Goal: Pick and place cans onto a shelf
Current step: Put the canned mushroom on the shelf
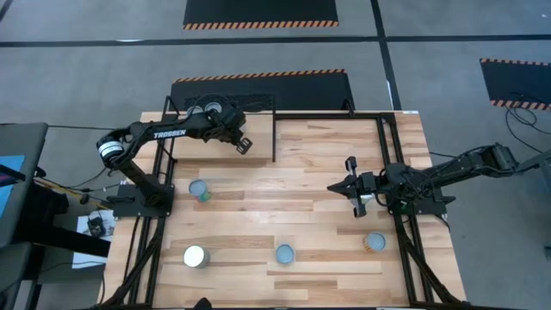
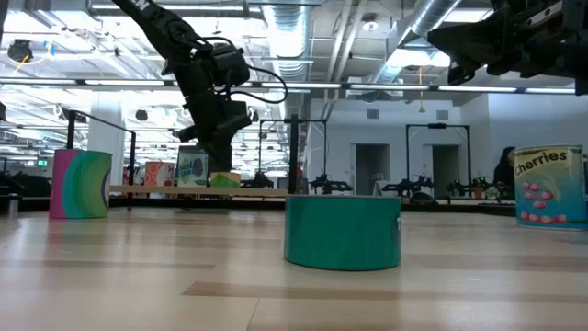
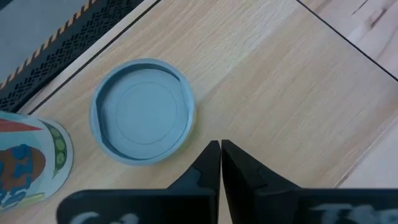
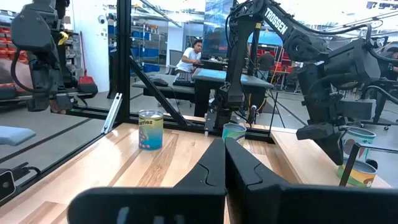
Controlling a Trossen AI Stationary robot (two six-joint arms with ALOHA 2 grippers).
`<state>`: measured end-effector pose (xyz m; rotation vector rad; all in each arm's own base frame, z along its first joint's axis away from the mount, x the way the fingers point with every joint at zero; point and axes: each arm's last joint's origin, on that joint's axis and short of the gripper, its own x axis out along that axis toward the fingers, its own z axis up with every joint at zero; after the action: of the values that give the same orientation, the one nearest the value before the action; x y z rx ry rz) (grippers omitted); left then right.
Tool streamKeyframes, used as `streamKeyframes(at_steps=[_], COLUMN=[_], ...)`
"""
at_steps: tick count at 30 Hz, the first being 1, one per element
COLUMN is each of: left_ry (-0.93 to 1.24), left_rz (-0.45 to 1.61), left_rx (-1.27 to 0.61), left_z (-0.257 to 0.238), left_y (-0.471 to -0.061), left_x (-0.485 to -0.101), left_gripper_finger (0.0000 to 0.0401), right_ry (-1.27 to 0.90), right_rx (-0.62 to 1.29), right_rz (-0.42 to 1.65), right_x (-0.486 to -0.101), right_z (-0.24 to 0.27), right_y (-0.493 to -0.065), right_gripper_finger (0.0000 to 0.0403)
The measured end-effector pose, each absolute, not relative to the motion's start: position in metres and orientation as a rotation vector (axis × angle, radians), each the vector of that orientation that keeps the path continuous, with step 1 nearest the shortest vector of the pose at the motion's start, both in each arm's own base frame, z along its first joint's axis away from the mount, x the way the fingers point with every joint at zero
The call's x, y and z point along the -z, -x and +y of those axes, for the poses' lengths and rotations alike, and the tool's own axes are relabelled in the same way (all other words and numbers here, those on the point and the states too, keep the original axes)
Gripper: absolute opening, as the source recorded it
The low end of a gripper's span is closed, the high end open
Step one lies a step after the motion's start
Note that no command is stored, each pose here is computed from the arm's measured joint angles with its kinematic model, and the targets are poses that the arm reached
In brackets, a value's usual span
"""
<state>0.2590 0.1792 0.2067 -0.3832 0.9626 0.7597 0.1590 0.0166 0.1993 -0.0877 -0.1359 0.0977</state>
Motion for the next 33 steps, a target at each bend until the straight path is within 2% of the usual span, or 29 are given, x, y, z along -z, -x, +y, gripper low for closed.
streamKeyframes(at_steps=[14,33], left_ry=[0.387,0.332], left_rz=[0.988,0.925], left_rx=[-0.822,-0.872], left_z=[0.186,0.196], left_y=[-0.268,-0.269], left_x=[-0.185,-0.188], left_gripper_finger=[0.0002,0.0002], right_ry=[0.089,0.091], right_rx=[-0.096,-0.096], right_rz=[-0.130,-0.129], right_x=[-0.199,-0.199], right_z=[0.016,0.016], right_y=[-0.159,-0.159], right_gripper_finger=[0.0011,0.0011])
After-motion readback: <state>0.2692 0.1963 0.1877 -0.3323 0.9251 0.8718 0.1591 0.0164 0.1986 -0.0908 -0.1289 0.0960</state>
